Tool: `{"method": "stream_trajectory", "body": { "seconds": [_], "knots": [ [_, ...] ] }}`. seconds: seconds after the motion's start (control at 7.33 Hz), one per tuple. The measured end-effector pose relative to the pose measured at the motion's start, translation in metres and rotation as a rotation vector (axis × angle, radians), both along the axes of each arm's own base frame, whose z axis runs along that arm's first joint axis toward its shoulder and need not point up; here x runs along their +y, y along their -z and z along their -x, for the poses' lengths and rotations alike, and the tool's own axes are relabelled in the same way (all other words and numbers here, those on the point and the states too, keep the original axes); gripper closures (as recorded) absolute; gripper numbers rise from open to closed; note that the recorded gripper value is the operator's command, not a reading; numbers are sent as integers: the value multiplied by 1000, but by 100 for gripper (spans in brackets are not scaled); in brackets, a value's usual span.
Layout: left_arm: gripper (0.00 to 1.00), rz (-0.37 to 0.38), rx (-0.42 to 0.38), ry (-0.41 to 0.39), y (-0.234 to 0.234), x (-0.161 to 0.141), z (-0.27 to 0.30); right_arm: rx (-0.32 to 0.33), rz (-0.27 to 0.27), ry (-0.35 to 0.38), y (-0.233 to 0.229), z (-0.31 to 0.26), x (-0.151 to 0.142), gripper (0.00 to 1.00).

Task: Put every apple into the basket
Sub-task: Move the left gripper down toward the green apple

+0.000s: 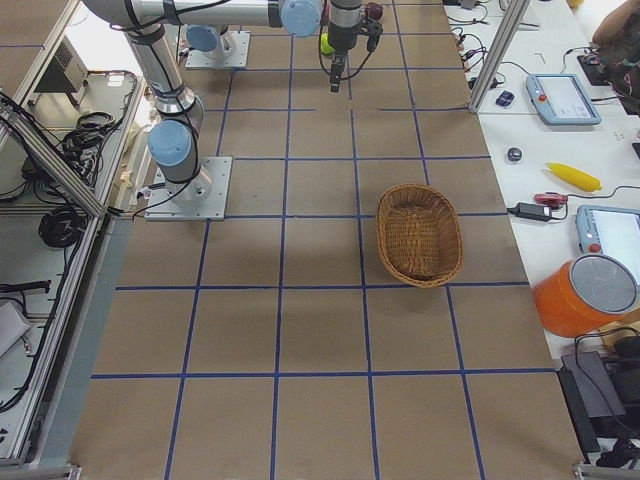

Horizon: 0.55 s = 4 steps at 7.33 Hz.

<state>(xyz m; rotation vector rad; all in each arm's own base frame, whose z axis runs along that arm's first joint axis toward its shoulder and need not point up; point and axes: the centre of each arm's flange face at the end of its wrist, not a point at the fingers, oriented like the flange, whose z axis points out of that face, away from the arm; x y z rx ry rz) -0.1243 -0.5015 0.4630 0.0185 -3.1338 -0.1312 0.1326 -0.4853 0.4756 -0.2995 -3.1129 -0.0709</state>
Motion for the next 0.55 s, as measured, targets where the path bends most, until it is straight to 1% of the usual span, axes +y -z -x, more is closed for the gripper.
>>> {"method": "stream_trajectory", "body": {
  "seconds": [0.14, 0.27, 0.41, 0.55],
  "knots": [
    [0, -23, -13, -29, 28, -9, -25, 0, 0, 0, 0, 0, 0, 0],
    [0, -37, -16, -79, 63, -17, -57, 0, 0, 0, 0, 0, 0, 0],
    [0, -52, -12, -138, 104, -15, -88, 1, -1, 0, 0, 0, 0, 0],
    [0, -55, -8, -192, 149, -6, -111, 1, -1, 0, 1, 0, 0, 0]
  ]
}}
